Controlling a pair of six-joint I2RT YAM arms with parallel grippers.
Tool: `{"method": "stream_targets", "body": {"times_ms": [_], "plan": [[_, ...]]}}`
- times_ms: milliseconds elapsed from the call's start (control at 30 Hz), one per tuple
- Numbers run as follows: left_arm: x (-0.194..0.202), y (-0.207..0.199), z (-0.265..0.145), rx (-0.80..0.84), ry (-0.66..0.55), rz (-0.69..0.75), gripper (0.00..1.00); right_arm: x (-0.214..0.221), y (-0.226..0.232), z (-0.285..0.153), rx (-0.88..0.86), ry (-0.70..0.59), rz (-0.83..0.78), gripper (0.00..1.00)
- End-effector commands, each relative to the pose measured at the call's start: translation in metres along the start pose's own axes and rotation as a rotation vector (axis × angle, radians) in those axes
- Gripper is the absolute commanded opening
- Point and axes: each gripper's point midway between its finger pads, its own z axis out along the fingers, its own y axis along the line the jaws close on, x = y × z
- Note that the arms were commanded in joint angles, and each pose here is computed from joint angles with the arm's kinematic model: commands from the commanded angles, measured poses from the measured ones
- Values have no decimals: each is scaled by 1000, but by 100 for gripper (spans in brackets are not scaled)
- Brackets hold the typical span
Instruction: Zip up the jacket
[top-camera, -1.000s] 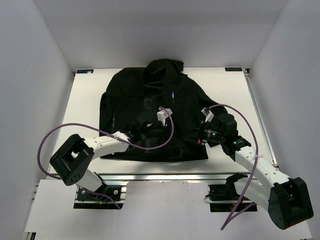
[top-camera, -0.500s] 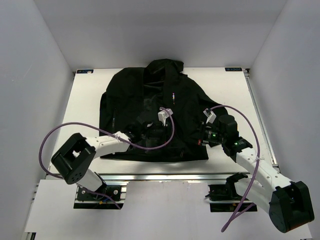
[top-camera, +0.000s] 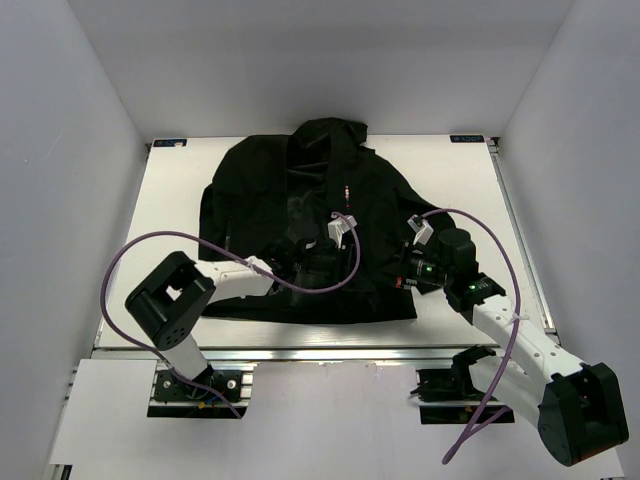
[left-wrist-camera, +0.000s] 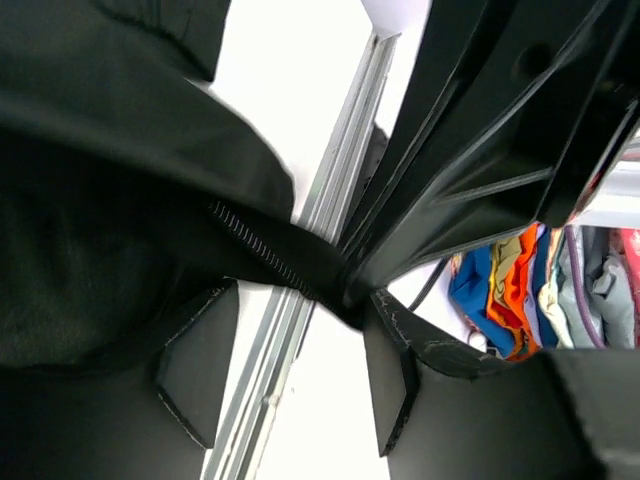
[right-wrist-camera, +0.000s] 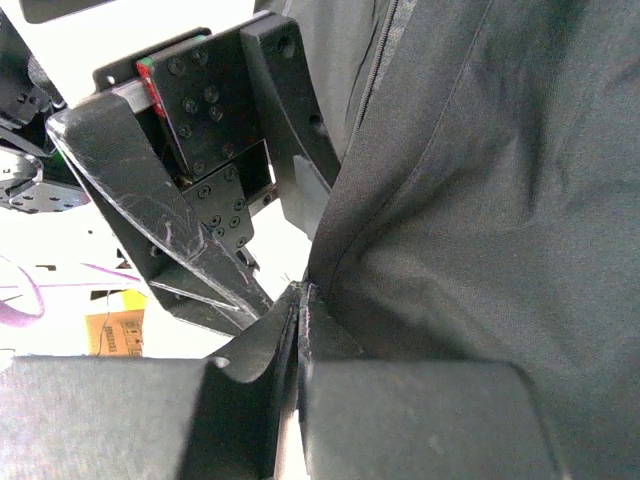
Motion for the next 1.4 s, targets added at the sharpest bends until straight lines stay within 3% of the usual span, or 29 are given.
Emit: {"method": "stream_targets", "body": {"times_ms": [0, 233, 500, 567, 600, 667, 700, 733, 767, 833, 1000, 1133, 1367], "plan": [[-30, -28, 5, 103, -58, 64, 59, -12, 24, -4, -67, -27, -62, 0], [-32, -24, 6, 83, -50, 67, 56, -13, 19, -6, -21, -32, -77, 0], [-33, -19, 3, 41, -50, 77, 25, -6, 12, -10, 20, 8, -115, 0], [-32, -18, 4, 39, -48, 72, 14, -4, 10, -10, 24, 24, -135, 0], [-31, -17, 4, 38, -45, 69, 1, -3, 9, -11, 33, 29, -130, 0], [-31, -17, 6, 43, -39, 70, 0, -3, 8, -12, 37, 22, -139, 0], [-29, -18, 6, 53, -32, 71, 0, -3, 8, -12, 36, 20, -141, 5], [-30, -19, 4, 61, -38, 75, 0, -4, 11, -13, 28, 12, -148, 23], [-30, -21, 3, 67, -43, 79, 0, -5, 11, -13, 28, 7, -146, 34], [-29, -27, -1, 87, -65, 92, 0, -6, 13, -15, 28, -1, -148, 49], [-37, -33, -9, 76, -118, 113, 0, 1, 2, -27, 109, -10, -149, 62], [-41, -45, -14, 117, -135, 129, 0, 5, 18, -39, 46, -52, -207, 78], [-40, -88, -28, 342, -165, 134, 0, 19, 19, -28, -56, -8, -157, 78]]}}
